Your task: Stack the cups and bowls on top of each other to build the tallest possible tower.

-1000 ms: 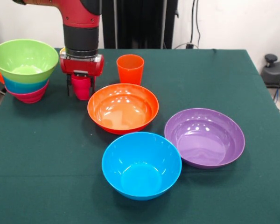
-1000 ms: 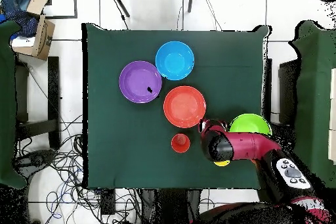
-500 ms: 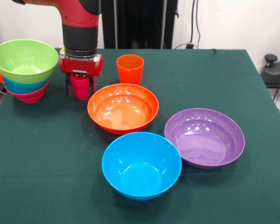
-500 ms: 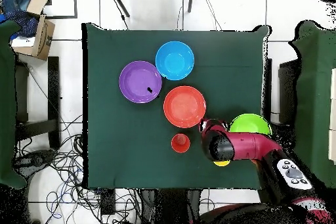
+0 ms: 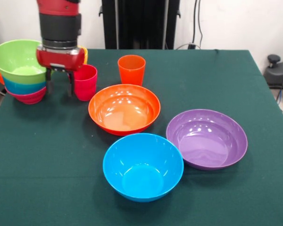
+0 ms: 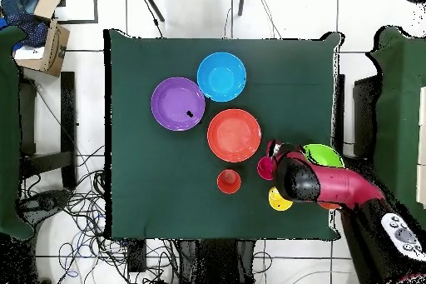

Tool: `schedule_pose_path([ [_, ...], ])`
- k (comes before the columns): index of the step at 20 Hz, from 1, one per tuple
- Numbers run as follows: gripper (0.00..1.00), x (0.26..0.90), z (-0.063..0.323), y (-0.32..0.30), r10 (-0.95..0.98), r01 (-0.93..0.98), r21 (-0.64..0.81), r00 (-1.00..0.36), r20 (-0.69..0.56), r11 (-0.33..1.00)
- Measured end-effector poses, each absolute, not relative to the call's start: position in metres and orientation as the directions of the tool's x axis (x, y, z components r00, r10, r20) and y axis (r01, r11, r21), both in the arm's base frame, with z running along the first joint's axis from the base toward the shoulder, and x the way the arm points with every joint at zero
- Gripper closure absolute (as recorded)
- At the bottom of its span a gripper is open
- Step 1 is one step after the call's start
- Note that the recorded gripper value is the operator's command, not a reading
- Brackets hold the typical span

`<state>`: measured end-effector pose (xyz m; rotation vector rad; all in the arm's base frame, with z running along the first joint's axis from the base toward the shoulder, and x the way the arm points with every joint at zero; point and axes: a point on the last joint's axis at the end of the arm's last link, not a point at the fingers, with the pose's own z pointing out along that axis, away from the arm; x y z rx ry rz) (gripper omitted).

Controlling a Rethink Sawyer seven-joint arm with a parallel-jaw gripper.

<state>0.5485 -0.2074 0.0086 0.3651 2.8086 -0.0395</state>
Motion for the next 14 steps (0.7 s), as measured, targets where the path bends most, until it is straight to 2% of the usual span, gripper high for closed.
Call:
schedule_pose_path([
  [14,0.00,0.574,0.038,-0.212,0.273,0.279,0.034,-0.894,-0.356,0.960],
])
